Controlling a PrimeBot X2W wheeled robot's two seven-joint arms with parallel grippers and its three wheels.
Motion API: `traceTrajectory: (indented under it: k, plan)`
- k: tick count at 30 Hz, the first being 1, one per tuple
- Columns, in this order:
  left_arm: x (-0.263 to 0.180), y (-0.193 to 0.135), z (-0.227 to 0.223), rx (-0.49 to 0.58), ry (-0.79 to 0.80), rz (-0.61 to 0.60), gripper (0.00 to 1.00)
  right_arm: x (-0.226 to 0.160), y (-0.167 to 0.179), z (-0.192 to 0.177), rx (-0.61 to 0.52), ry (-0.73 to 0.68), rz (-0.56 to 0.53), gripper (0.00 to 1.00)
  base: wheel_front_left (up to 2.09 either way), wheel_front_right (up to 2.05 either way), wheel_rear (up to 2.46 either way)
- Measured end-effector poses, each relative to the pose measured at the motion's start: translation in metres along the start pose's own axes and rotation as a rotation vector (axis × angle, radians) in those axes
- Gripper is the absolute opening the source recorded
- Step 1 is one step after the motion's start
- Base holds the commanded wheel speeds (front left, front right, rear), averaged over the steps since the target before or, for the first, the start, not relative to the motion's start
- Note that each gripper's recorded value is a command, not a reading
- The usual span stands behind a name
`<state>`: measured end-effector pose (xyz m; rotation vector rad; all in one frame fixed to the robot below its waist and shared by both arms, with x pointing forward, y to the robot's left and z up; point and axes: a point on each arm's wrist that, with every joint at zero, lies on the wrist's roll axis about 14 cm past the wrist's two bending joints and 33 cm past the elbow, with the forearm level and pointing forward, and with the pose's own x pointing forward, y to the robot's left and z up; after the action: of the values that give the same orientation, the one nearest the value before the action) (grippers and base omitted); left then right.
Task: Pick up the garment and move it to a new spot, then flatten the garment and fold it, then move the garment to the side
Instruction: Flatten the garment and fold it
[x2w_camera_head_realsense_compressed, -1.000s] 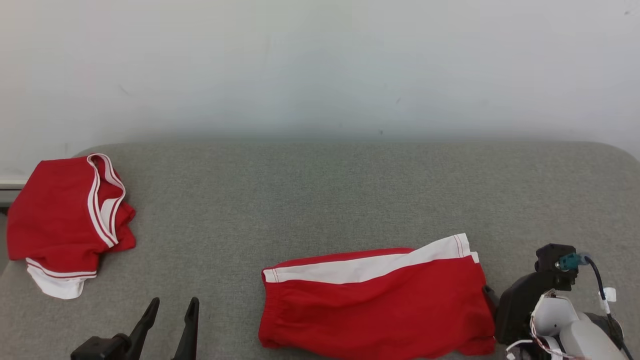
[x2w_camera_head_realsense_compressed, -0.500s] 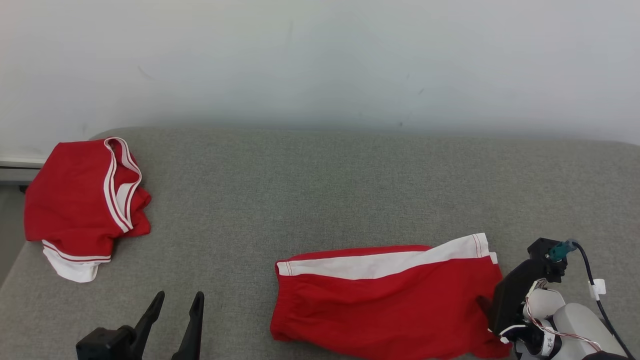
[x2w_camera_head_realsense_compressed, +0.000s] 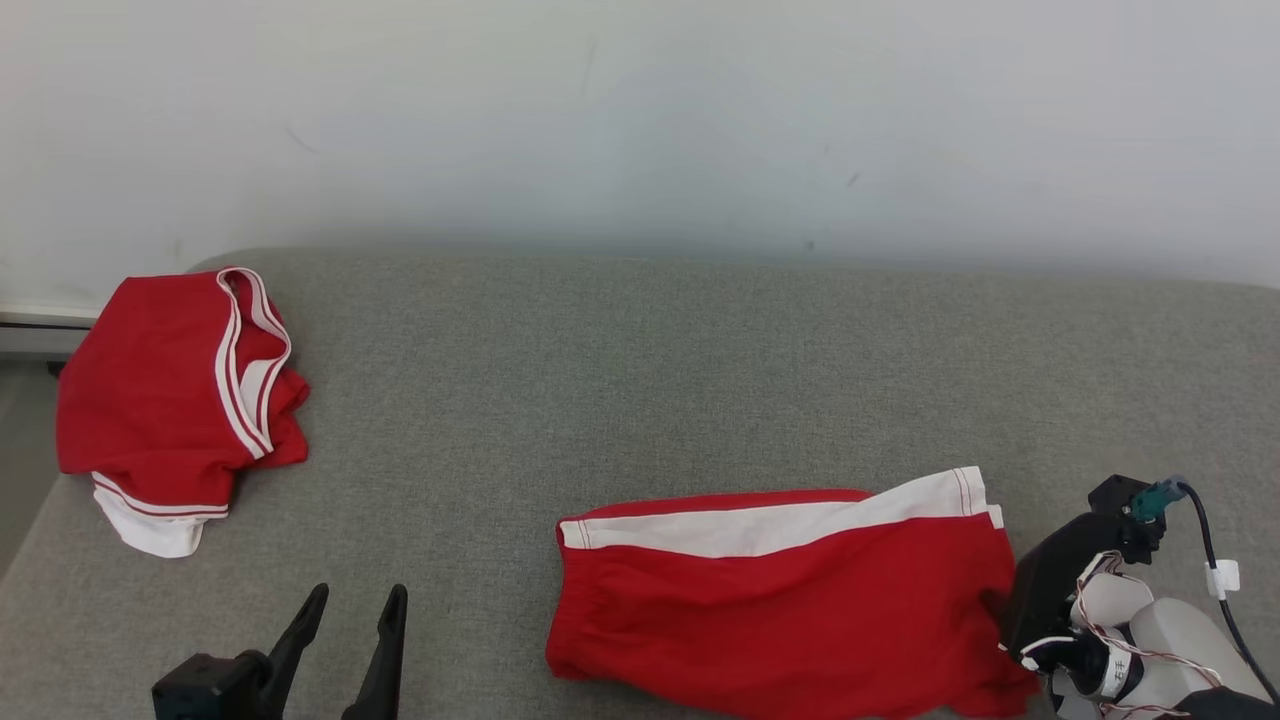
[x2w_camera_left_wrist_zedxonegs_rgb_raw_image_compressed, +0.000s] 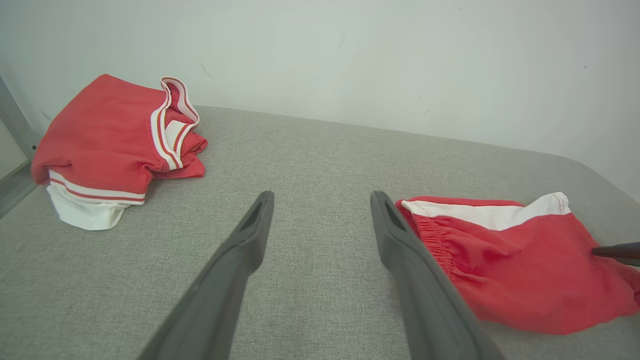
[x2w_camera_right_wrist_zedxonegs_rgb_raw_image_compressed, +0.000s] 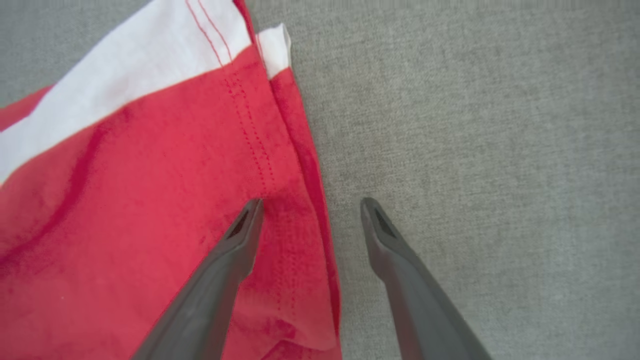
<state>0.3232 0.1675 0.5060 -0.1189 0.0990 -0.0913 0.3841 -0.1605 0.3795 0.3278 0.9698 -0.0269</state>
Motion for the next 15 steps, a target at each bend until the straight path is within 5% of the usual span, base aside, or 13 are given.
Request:
traceTrajectory:
  k: [15]
  plan:
    - [0.0021,0.0035,0.0,0.002,0.005,0.004,1.0,0.0092,0.0038,0.0004,0.044,0.005,-0.003,1.0,0.0,0.0,0.0]
